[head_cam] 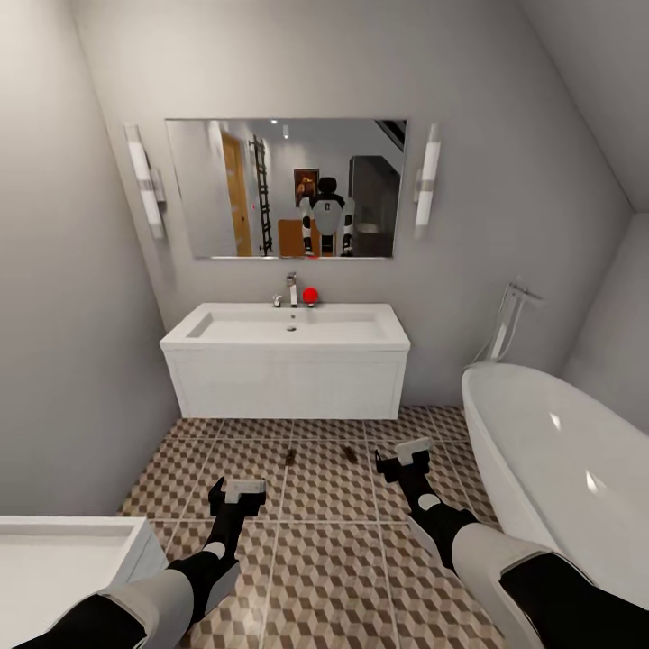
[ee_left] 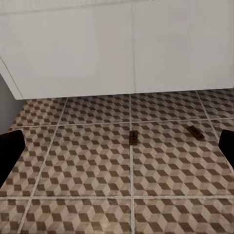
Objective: Take the four mousetraps from the cabinet in the bathroom and place them on the bathroom floor. Make sure all four end up on the same floor surface, and ensure that at least two of them are either under or directly next to the same bathroom sink.
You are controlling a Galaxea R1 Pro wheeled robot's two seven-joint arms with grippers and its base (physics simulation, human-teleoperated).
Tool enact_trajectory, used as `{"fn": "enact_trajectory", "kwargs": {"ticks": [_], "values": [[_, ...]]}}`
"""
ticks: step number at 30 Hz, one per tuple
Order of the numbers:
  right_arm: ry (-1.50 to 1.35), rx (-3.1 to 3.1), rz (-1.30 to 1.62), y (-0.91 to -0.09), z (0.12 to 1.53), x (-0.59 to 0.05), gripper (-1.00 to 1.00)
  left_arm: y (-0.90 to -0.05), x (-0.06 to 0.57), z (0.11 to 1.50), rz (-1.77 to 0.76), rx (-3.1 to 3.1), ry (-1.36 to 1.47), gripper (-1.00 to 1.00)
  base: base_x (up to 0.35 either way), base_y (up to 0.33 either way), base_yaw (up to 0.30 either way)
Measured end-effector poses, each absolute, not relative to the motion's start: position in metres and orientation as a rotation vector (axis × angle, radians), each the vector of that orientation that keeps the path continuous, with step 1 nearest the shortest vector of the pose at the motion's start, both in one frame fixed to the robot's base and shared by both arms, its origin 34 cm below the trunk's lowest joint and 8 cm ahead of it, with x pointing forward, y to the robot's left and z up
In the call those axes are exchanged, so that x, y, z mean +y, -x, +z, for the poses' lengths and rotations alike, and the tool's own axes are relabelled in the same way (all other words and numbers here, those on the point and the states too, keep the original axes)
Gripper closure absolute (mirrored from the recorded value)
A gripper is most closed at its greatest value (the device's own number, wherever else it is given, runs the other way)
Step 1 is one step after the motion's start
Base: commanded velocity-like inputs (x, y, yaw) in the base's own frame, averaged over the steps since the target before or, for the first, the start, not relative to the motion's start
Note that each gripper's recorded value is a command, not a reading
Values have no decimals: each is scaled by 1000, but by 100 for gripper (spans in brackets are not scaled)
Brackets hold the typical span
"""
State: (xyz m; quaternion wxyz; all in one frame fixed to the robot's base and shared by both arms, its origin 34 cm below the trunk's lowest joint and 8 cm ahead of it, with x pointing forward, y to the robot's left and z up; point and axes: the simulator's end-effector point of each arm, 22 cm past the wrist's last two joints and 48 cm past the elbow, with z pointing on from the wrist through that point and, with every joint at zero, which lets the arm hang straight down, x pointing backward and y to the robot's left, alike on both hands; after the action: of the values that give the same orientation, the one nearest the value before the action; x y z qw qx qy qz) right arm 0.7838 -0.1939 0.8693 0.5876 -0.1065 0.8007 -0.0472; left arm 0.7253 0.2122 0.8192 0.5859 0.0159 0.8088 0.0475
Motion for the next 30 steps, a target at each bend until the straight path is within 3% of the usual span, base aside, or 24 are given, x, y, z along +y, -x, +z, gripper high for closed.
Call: {"fn": "enact_trajectory", "kwargs": {"ticks": [30], "values": [[249,1870,-109,-774,898,-193,-100,-713,208,846,107,1900,-39,-100,0,0,0]]}}
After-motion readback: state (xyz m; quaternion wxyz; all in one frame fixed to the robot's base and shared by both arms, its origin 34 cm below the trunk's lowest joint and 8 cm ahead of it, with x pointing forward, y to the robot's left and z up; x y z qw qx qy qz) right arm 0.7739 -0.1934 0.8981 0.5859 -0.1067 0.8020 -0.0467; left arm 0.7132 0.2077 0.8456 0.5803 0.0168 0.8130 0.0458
